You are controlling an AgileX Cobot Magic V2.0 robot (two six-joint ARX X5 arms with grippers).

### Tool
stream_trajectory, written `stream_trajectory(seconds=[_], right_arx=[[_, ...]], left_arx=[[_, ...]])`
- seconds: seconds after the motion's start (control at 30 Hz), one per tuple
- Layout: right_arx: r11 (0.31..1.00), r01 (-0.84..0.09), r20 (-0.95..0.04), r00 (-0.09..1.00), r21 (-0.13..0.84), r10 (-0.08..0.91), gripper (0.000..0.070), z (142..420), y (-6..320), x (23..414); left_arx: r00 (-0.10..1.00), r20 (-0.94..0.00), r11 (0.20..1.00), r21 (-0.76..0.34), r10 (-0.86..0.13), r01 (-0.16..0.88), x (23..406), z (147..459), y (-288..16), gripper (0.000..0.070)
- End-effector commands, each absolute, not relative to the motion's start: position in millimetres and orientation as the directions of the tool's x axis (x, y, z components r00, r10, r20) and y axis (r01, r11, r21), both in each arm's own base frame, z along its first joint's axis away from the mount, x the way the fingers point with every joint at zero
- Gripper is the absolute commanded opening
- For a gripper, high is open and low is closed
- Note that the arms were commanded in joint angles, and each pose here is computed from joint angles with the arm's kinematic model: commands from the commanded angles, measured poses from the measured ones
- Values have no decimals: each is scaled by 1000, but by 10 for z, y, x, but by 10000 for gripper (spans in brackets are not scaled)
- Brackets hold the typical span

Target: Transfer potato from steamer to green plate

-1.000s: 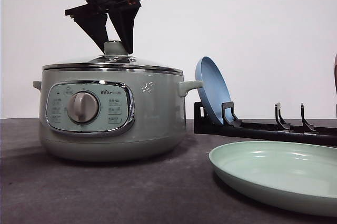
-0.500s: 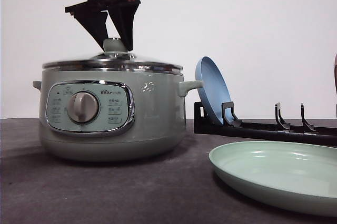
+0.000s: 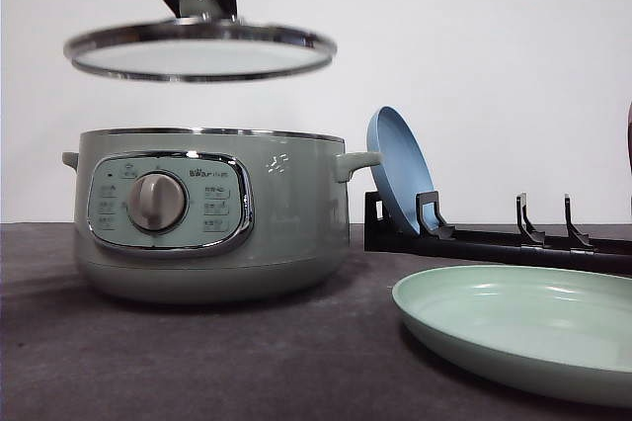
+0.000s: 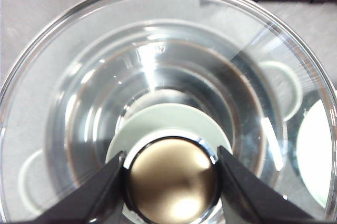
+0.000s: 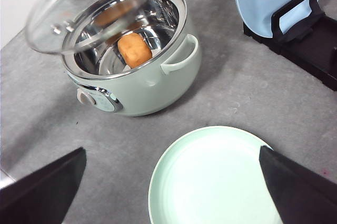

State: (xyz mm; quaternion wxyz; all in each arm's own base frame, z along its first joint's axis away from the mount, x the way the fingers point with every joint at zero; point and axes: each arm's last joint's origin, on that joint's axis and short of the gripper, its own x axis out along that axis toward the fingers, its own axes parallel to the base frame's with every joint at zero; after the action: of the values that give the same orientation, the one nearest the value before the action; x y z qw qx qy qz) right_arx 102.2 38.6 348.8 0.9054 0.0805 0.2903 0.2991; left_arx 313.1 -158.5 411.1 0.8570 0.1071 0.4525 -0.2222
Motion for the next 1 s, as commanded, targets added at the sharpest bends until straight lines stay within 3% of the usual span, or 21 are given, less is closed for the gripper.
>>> stream_trajectory(seconds=[0.0,0.17,0.4,0.97], right_arx=[[806,-500,-464,659,317,591,665,3530,387,1021],[806,-500,-464,659,317,592,665,3530,387,1021],[806,-500,-464,659,317,592,665,3530,387,1020],[806,-503,-468,657,311,591,665,3526,387,1019]], left_arx=[[556,-764,873,-21,-328,487,3043,4335,-1564,9],[577,-747,876,-15,-330,482,2983,4410,-1517,9],[593,-762,909,12,-261,416,3054,4401,-1306,10],[644,-763,994,14,-57,104,3311,4400,-255,10]])
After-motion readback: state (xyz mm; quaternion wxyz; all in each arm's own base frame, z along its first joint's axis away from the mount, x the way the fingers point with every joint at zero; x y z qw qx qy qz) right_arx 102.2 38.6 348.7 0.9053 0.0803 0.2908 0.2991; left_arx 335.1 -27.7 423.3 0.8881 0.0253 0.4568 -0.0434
